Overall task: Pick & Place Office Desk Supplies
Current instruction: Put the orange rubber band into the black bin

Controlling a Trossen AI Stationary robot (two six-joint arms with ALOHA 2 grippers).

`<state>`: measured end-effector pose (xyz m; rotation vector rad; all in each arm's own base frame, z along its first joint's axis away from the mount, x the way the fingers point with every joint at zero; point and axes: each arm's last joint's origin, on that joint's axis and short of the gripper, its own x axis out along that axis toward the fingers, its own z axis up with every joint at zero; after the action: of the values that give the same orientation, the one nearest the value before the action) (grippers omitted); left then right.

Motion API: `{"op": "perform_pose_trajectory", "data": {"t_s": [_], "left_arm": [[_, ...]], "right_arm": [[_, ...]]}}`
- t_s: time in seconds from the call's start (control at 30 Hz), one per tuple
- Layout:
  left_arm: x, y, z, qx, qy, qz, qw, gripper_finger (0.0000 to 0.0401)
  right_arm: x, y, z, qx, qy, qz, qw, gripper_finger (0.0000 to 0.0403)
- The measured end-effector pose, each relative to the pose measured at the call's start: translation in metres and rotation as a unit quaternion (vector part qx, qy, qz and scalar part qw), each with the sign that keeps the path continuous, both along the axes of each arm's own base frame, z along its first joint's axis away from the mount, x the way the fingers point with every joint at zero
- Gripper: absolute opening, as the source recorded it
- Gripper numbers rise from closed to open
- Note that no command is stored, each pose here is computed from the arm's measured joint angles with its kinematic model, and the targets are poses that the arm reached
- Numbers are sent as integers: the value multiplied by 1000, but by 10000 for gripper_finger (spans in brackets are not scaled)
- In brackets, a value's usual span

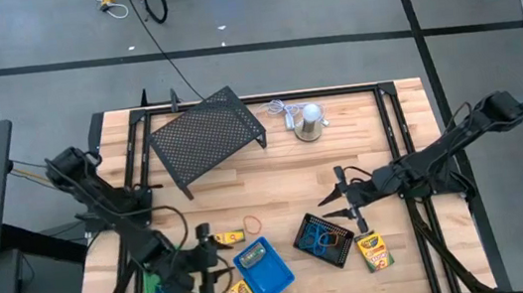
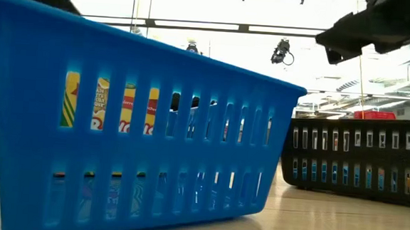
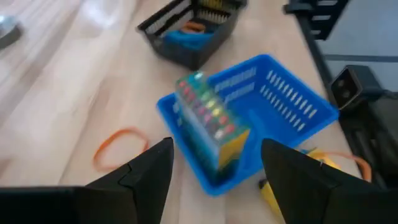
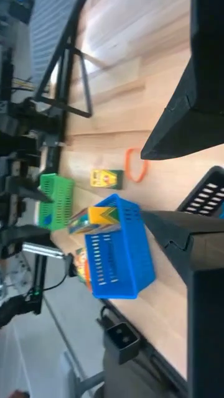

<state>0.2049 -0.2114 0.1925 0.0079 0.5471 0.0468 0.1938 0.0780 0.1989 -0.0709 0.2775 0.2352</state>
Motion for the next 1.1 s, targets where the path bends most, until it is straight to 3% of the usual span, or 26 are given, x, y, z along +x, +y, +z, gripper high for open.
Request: {"op": "perform_pose_trajectory", "data": {"t_s": [0.13, 0.37, 0.57, 0.83, 1.1], "left_arm": [[5, -1, -4, -43, 38, -40, 998, 247], [4, -15, -4, -173, 61, -68, 981, 237], [13, -31, -28, -229, 83, -84, 966, 225], [28, -49, -31, -234, 101, -75, 964, 219], [43, -64, -35, -147, 222, -16, 964, 217]], "right_arm": [[3, 1, -7, -10, 17, -9, 1000, 151], [5, 0, -12, -43, 22, -45, 998, 151], [9, 3, -2, -62, 15, -54, 996, 151], [16, 6, 18, -112, 41, -77, 990, 151], [17, 6, 22, -132, 46, -77, 987, 151]]}}
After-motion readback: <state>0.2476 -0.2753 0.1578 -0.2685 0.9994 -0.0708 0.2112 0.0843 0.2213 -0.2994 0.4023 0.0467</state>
